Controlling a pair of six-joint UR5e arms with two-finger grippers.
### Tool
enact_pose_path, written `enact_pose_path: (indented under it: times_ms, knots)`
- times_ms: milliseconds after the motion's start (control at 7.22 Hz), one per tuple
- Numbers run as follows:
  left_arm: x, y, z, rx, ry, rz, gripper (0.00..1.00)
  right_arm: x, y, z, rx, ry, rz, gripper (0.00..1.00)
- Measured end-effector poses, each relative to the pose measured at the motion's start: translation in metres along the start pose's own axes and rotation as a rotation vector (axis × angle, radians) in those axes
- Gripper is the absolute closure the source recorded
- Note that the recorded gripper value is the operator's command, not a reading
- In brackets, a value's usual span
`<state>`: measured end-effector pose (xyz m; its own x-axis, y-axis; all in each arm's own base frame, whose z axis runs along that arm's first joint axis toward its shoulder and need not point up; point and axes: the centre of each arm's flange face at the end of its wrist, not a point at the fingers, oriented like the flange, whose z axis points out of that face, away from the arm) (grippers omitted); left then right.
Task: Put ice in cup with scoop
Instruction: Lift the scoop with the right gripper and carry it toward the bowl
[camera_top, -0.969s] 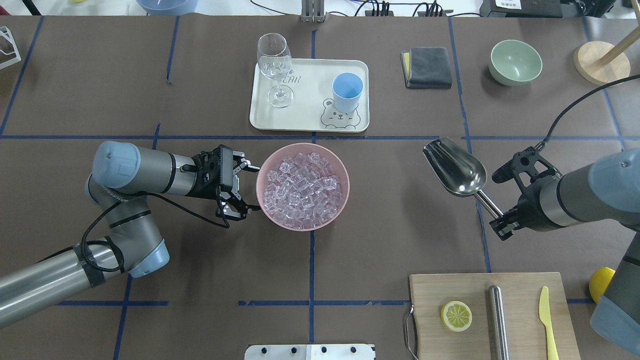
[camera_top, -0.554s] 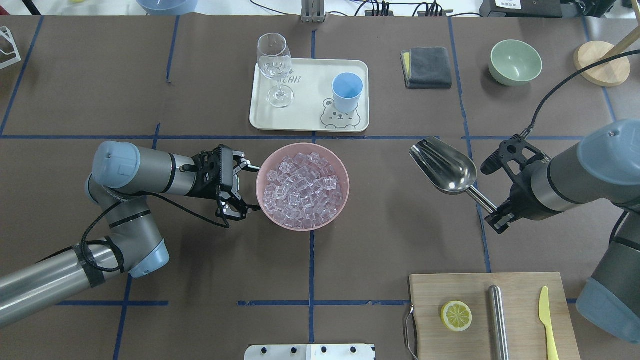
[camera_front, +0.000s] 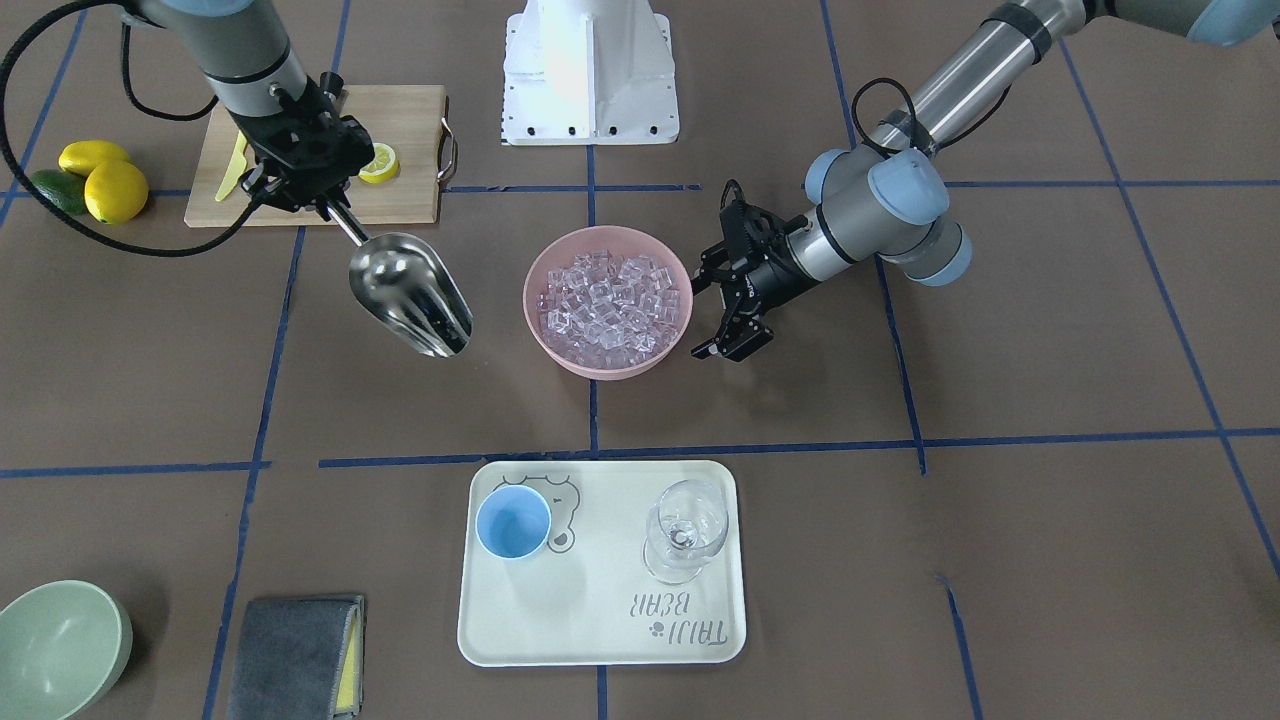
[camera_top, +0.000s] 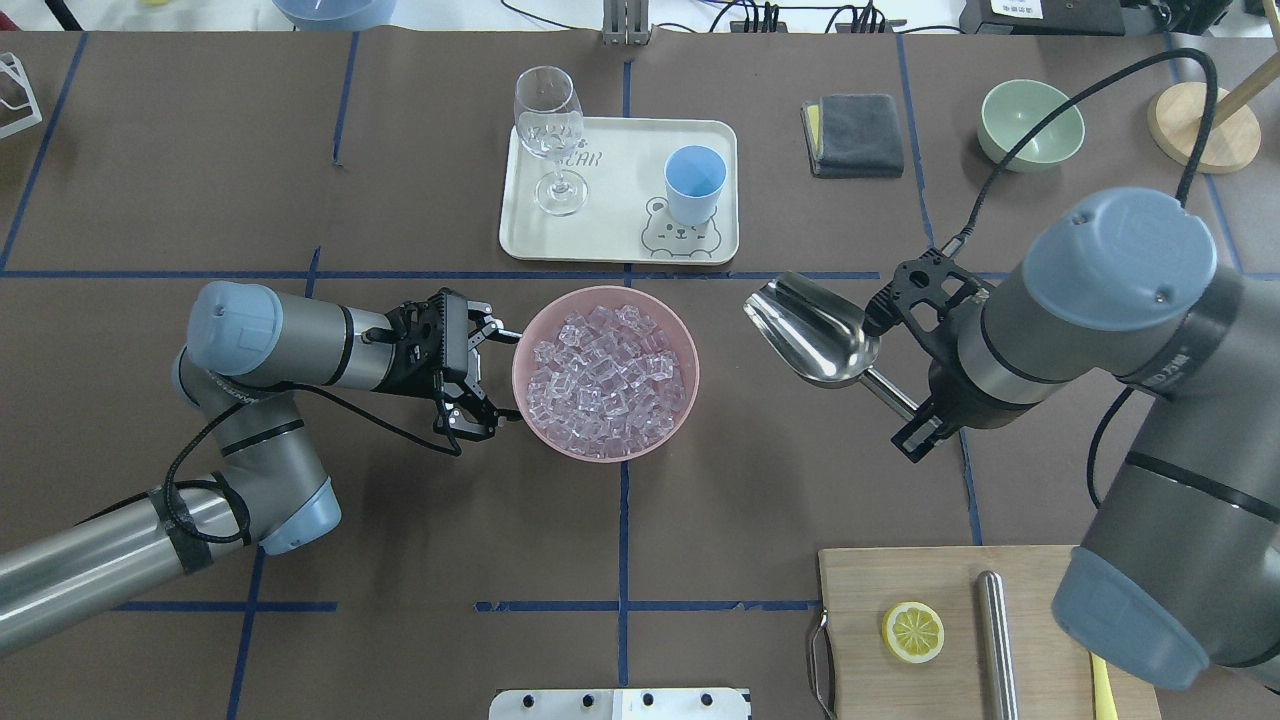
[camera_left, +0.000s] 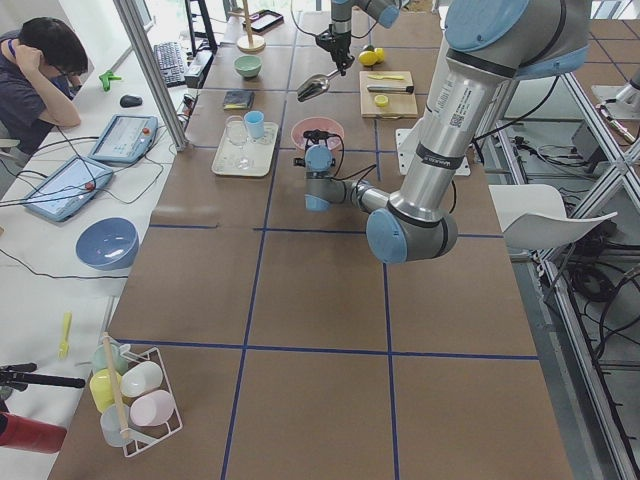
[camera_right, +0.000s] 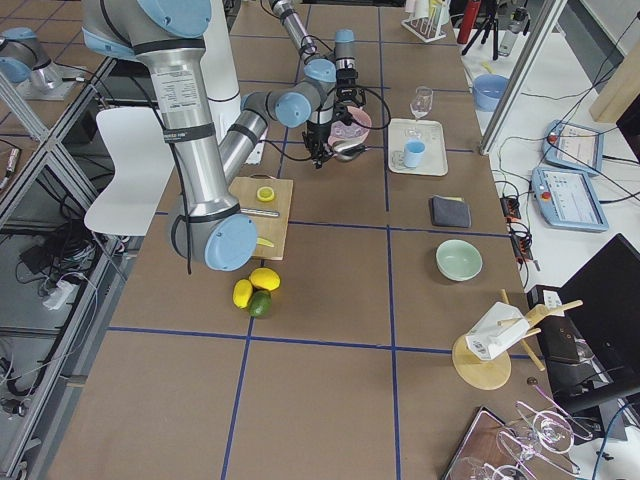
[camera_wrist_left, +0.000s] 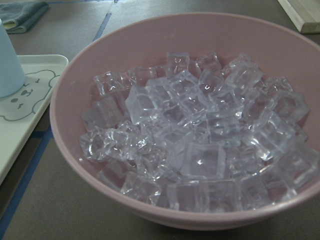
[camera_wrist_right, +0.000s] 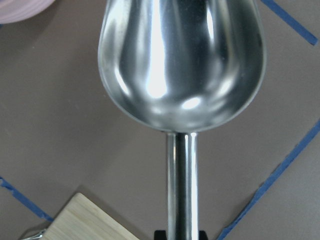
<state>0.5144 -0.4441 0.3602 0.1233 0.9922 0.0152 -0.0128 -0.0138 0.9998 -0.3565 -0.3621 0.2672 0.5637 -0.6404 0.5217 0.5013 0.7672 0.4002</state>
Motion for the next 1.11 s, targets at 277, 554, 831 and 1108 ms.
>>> enact_pose_path:
  times_ms: [277, 554, 831, 1108]
  knots:
    - [0.001, -0.002, -0.001, 0.014, 0.000, 0.001, 0.00, -0.044, -0.024, -0.025, -0.041, 0.048, -0.021, 1.00]
    - [0.001, -0.003, -0.001, 0.019, 0.001, -0.010, 0.00, -0.067, -0.030, -0.030, -0.056, 0.052, -0.050, 1.00]
    - [0.001, -0.002, -0.001, 0.017, 0.001, -0.014, 0.00, -0.080, -0.035, -0.039, -0.102, 0.073, -0.112, 1.00]
    - [0.001, 0.000, -0.002, 0.015, 0.001, -0.014, 0.00, -0.092, -0.053, -0.053, -0.193, 0.148, -0.171, 1.00]
